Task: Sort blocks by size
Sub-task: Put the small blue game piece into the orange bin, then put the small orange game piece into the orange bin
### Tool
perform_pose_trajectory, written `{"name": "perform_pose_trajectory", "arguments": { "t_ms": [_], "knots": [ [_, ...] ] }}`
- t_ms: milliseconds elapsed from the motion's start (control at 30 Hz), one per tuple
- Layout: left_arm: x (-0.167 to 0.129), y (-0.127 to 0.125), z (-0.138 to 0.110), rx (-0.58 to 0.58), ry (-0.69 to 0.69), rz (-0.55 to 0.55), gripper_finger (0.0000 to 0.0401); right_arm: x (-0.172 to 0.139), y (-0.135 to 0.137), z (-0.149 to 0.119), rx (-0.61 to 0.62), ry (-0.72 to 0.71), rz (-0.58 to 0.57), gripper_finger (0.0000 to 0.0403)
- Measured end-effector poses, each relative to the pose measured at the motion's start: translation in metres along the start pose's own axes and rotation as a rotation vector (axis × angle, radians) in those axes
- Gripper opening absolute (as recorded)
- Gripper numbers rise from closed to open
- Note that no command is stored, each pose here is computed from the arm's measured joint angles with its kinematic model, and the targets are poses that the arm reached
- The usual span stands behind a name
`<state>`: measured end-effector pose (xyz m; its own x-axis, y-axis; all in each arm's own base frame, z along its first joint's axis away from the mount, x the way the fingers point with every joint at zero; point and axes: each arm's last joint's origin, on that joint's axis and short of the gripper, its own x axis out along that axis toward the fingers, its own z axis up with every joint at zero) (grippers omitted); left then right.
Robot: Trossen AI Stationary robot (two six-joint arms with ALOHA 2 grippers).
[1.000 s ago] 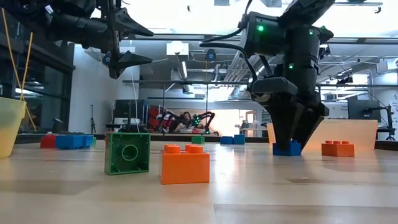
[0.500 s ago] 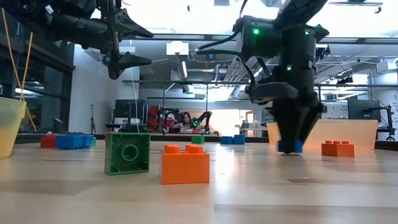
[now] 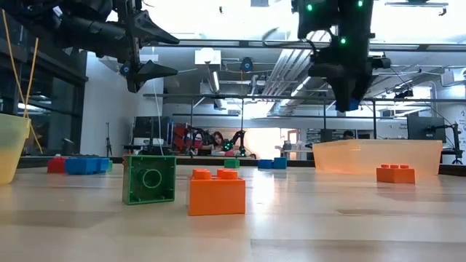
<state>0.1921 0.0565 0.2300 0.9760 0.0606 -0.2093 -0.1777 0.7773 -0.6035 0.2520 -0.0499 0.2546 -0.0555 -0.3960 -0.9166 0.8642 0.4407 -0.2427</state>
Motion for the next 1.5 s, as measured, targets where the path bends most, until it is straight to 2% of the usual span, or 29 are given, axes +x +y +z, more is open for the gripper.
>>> {"name": "perform_pose_trajectory", "arguments": {
  "t_ms": [67, 167, 333, 500, 600, 700, 767, 833, 933, 1100, 1200, 1367, 1500],
  "knots": [
    [0.0, 0.0, 0.0, -0.003, 0.001, 0.0, 0.0289, 0.004, -0.019, 0.008, 0.132, 0.007, -0.051, 0.0148],
    [0.0, 0.0, 0.0, -0.017, 0.008, -0.011, 0.0289, 0.013, -0.036, 0.017, 0.234, 0.055, -0.085, 0.0156],
    [0.0, -0.001, -0.001, -0.019, 0.021, -0.028, 0.0289, 0.018, -0.046, 0.024, 0.251, 0.094, -0.094, 0.0189],
    [0.0, -0.002, -0.001, -0.034, 0.033, -0.044, 0.0289, 0.019, -0.047, 0.024, 0.214, 0.117, -0.077, 0.0229],
    [0.0, -0.002, -0.001, -0.034, 0.036, -0.048, 0.0289, 0.013, -0.041, 0.019, 0.17, 0.124, -0.013, 0.0243],
    [0.0, -0.002, -0.001, -0.034, 0.036, -0.048, 0.0289, -0.003, -0.024, 0.008, 0.141, 0.108, 0.153, 0.0246],
    [0.0, -0.002, -0.001, -0.034, 0.036, -0.048, 0.0289, -0.014, -0.007, -0.005, 0.13, 0.138, 0.267, 0.0247],
    [0.0, -0.002, -0.001, -0.034, 0.036, -0.048, 0.0289, -0.024, 0.009, -0.025, 0.101, 0.194, 0.331, 0.0247],
    [0.0, -0.002, -0.001, -0.034, 0.036, -0.048, 0.0289, -0.025, 0.03, -0.059, 0.082, 0.278, 0.32, 0.0248],
    [0.0, -0.002, -0.001, -0.034, 0.036, -0.048, 0.0289, 0.009, 0.044, -0.104, 0.117, 0.392, 0.26, 0.0248],
    [0.0, -0.002, -0.001, -0.034, 0.036, -0.048, 0.0289, 0.025, 0.046, -0.109, 0.139, 0.391, 0.296, 0.0248],
    [0.0, -0.002, -0.001, -0.039, 0.036, -0.048, 0.0289, 0.031, 0.048, -0.105, 0.152, 0.338, 0.331, 0.0248],
    [0.0, -0.002, -0.001, -0.044, 0.036, -0.047, 0.0289, 0.037, 0.045, -0.102, 0.155, 0.315, 0.276, 0.0248]
  ]
}}
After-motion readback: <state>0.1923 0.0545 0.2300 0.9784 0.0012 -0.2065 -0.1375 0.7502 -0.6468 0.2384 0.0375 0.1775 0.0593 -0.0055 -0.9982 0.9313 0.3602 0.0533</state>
